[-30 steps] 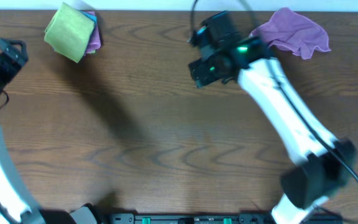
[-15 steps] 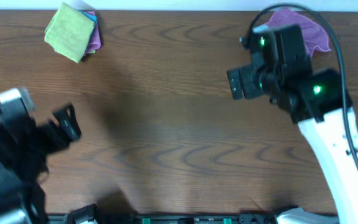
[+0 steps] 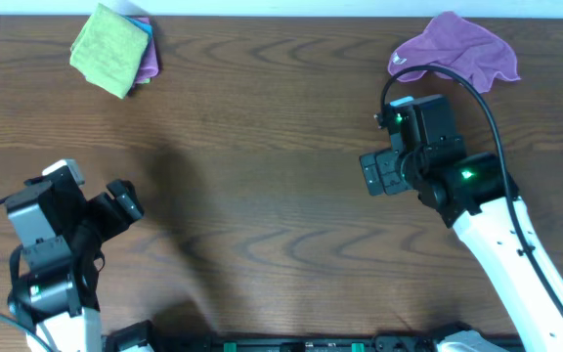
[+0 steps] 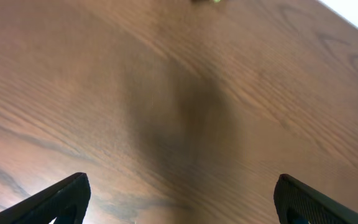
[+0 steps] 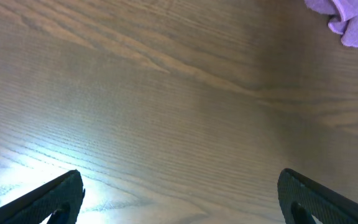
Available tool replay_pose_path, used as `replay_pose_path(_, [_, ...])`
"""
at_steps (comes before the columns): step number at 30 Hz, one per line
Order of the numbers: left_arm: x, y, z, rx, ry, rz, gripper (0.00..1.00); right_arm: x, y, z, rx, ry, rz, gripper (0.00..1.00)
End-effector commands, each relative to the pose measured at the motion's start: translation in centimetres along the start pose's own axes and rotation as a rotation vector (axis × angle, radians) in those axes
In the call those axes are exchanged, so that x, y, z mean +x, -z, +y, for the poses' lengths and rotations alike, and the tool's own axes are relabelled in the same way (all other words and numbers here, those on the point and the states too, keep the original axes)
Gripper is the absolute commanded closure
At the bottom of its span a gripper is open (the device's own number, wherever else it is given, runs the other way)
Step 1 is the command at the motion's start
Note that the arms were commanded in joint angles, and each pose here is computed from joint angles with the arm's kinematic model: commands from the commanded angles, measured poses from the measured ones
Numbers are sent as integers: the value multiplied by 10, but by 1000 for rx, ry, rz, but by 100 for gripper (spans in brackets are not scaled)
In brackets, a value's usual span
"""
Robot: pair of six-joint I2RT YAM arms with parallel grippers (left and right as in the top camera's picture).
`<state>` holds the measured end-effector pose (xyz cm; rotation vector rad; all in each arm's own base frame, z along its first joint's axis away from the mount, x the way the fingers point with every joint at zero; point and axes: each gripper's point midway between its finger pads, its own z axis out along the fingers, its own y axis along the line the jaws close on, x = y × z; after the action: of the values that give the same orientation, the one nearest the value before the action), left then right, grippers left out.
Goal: Fold the cloth
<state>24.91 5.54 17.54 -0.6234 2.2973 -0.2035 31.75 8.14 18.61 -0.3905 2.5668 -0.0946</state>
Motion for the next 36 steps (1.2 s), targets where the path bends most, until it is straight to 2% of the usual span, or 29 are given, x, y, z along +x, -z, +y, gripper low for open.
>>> replay_pose_path(1, [-4,-3,0,-4,92,0,5,-3,2,-5,18,-24,-15,1])
replay_pose_path(9, [9,-12,1,-4,202,73,5,-3,2,-5,17,-24,-15,1])
replay_pose_path(14, [11,-12,-8,37,357,98,5,-3,2,-5,17,-24,-14,1])
replay_pose_path(19, [14,-11,-6,28,361,109,5,-3,2,-5,17,-24,-15,1])
replay_pose_path(24, [38,-8,-1,-12,383,199,4,-3,2,-5,17,-24,-14,1])
replay_pose_path(28, [26,-10,10,-67,368,135,5,-3,2,-5,17,-24,-14,1])
replay_pose_path(30, [-4,-12,2,-14,299,19,5,-3,2,-5,17,-24,-14,1])
replay_pose_path(34, [-55,3,-39,135,-68,-214,4,-3,2,-5,17,-24,-15,1])
replay_pose_path(35, [-61,12,-52,158,-174,-270,5,-3,2,-5,17,-24,-15,1])
replay_pose_path(36, [-61,17,-57,162,-216,-287,5,-3,2,-5,17,-24,-14,1])
